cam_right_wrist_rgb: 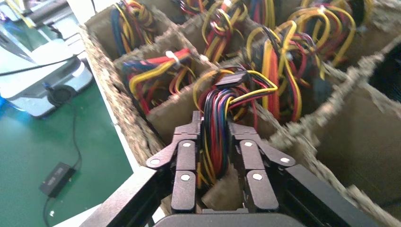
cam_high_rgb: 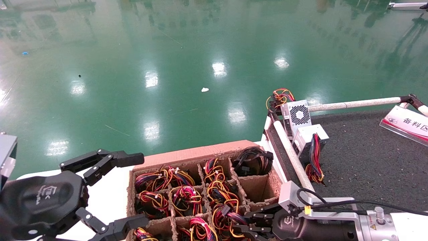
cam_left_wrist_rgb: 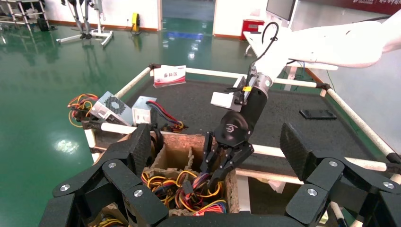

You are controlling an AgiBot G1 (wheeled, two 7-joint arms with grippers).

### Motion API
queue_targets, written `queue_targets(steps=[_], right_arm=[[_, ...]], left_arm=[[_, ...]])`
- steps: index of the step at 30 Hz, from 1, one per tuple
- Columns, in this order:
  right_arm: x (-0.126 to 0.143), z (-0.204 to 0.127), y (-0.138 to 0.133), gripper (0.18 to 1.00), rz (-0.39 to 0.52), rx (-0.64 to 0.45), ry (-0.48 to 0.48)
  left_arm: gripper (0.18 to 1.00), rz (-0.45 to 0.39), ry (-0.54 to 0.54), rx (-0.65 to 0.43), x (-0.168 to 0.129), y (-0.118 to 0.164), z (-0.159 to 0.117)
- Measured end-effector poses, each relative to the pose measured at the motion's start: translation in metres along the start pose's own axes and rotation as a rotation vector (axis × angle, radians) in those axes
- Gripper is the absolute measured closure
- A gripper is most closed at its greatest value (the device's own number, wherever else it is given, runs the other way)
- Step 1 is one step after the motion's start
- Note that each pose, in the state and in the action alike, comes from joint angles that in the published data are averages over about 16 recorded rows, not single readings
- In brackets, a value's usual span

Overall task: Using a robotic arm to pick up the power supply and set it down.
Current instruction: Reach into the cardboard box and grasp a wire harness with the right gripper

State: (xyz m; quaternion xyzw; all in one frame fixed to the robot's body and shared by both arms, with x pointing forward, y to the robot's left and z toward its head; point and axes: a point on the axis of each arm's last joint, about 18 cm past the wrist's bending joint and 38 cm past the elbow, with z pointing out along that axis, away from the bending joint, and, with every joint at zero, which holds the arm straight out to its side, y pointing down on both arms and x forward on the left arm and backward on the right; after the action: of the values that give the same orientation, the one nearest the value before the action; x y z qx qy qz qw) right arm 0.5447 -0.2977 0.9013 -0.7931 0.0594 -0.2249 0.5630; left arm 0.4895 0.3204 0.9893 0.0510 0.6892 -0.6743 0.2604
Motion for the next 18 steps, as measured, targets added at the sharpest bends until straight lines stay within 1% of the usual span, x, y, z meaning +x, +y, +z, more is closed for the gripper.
queue_targets(steps=[2,8,14,18], right_arm=[[0.002,0.006,0.006,0.183,0.008,-0.015,0.01],[0.009,0.019,0.017,0.203,0.011,-0.038,0.038],[0.017,0.025,0.02,0.253,0.001,-0.041,0.056],[0.022,0.028,0.021,0.304,-0.007,-0.043,0.058]], left_arm=[[0.896,0.0,0.0,0.0,0.0,0.0,0.0],[0.798,0.0,0.0,0.0,0.0,0.0,0.0],[0.668,0.0,0.0,0.0,0.0,0.0,0.0],[0.559,0.0,0.0,0.0,0.0,0.0,0.0]])
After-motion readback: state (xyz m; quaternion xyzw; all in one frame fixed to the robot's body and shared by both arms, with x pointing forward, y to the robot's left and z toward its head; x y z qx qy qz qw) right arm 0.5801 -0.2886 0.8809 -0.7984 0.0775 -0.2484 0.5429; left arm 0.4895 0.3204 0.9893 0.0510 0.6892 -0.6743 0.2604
